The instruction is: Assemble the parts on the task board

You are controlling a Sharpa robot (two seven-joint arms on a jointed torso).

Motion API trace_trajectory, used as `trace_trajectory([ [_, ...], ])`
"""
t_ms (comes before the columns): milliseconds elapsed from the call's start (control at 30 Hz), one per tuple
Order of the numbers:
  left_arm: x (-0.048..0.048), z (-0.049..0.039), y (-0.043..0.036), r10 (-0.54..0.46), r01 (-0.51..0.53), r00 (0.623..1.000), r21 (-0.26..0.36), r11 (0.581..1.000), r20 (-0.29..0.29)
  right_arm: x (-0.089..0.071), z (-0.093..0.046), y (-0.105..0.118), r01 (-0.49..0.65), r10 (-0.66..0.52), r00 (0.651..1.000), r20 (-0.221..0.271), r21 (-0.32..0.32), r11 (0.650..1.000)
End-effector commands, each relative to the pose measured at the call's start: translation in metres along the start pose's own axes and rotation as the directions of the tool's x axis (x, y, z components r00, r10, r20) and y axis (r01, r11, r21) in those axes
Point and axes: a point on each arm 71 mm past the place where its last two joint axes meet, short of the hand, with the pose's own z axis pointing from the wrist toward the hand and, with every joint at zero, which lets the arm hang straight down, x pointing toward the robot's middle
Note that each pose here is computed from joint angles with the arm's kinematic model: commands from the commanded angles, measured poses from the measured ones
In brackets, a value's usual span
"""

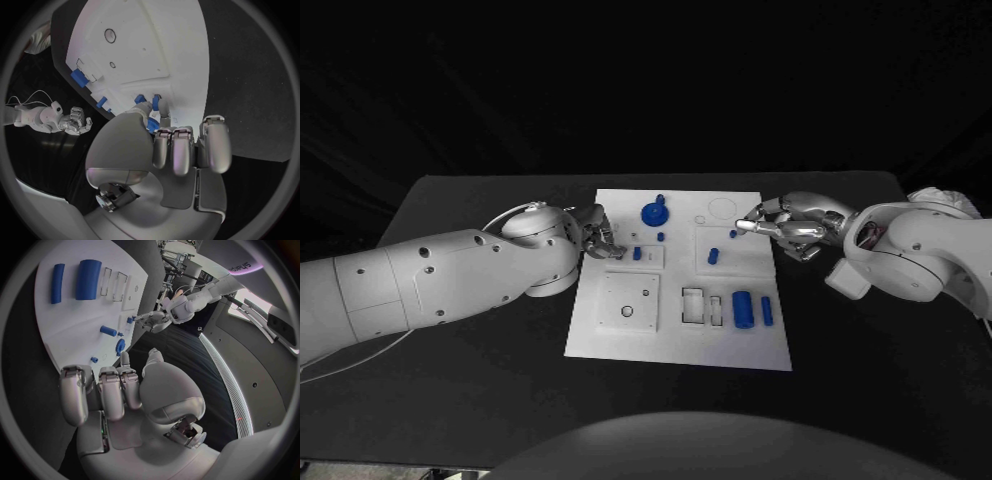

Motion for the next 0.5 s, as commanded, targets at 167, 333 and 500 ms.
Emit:
trace_trajectory([
  [167, -0.0170, -0.0060, -0.0042, -0.041, 0.040, 0.999, 0.016, 0.999, 0.023, 0.002, 0.000, 0.000, 0.002, -0.002, 1.000, -0.015, 0.001, 1.000],
  [333, -0.0333, -0.0090, -0.0008, -0.048, 0.045, 0.997, -0.054, 0.998, -0.063, 0.003, 0.001, 0.000, 0.002, -0.002, 1.000, -0.017, 0.004, 1.000],
  [500, -0.0470, -0.0115, 0.0039, -0.021, 0.000, 0.988, -0.133, 0.991, -0.156, 0.004, 0.001, 0.001, 0.002, -0.002, 1.000, -0.019, 0.007, 1.000],
])
